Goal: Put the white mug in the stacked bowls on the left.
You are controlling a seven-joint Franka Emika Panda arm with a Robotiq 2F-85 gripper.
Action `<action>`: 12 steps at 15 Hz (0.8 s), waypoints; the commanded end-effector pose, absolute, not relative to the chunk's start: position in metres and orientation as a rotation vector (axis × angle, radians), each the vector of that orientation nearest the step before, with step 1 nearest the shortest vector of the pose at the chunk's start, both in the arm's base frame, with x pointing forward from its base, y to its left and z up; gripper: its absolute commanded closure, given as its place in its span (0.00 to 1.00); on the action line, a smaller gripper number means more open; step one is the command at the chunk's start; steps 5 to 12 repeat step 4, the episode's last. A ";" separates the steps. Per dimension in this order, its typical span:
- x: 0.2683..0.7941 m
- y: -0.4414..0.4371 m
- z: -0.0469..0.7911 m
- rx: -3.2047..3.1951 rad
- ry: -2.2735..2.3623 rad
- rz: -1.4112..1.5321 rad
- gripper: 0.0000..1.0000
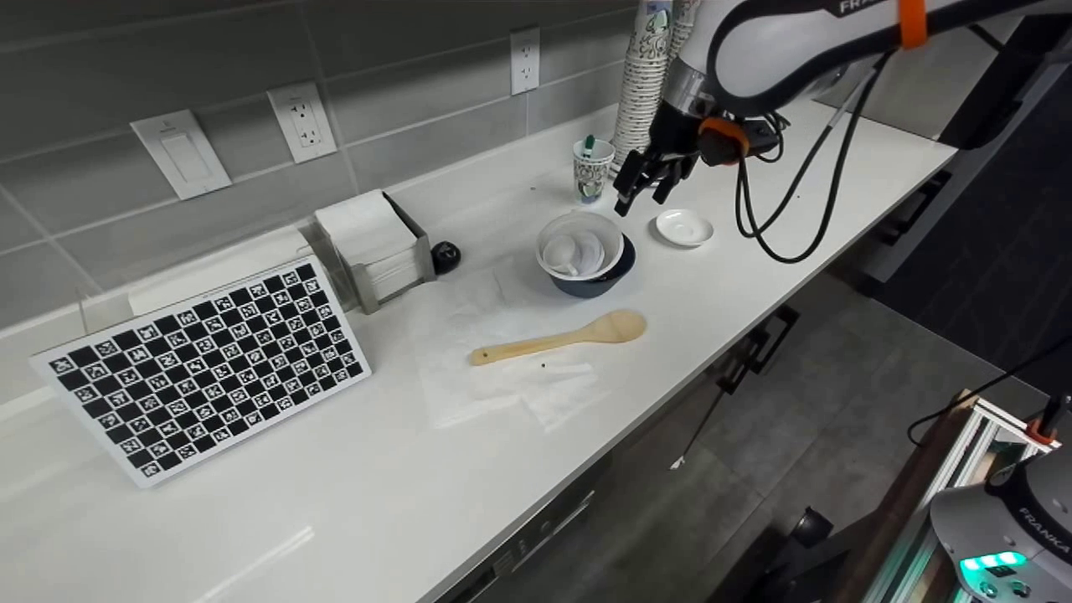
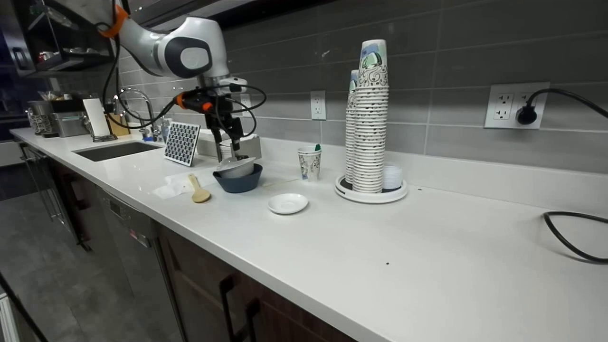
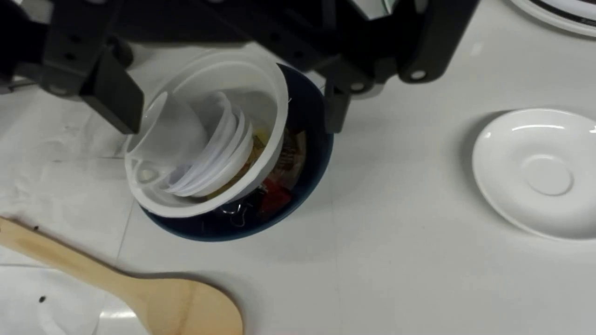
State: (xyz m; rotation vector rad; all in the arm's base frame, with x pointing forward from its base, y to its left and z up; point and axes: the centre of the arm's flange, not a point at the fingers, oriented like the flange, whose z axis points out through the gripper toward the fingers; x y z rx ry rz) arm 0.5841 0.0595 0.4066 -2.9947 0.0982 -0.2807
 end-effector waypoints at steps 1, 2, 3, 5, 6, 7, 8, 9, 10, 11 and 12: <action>0.499 0.056 0.399 -2.993 0.288 -0.505 0.00; 0.489 0.051 0.398 -2.972 0.311 -0.585 0.00; 0.478 0.045 0.396 -2.943 0.323 -0.670 0.00; 0.541 0.054 0.405 -2.957 0.265 -0.537 0.00; 0.541 0.054 0.405 -2.957 0.265 -0.537 0.00; 0.541 0.054 0.405 -2.957 0.265 -0.537 0.00; 0.541 0.054 0.405 -2.957 0.265 -0.537 0.00; 0.541 0.054 0.405 -2.957 0.265 -0.537 0.00; 0.541 0.054 0.405 -2.957 0.265 -0.537 0.00; 0.541 0.054 0.405 -2.957 0.265 -0.537 0.00; 0.541 0.054 0.405 -2.957 0.265 -0.537 0.00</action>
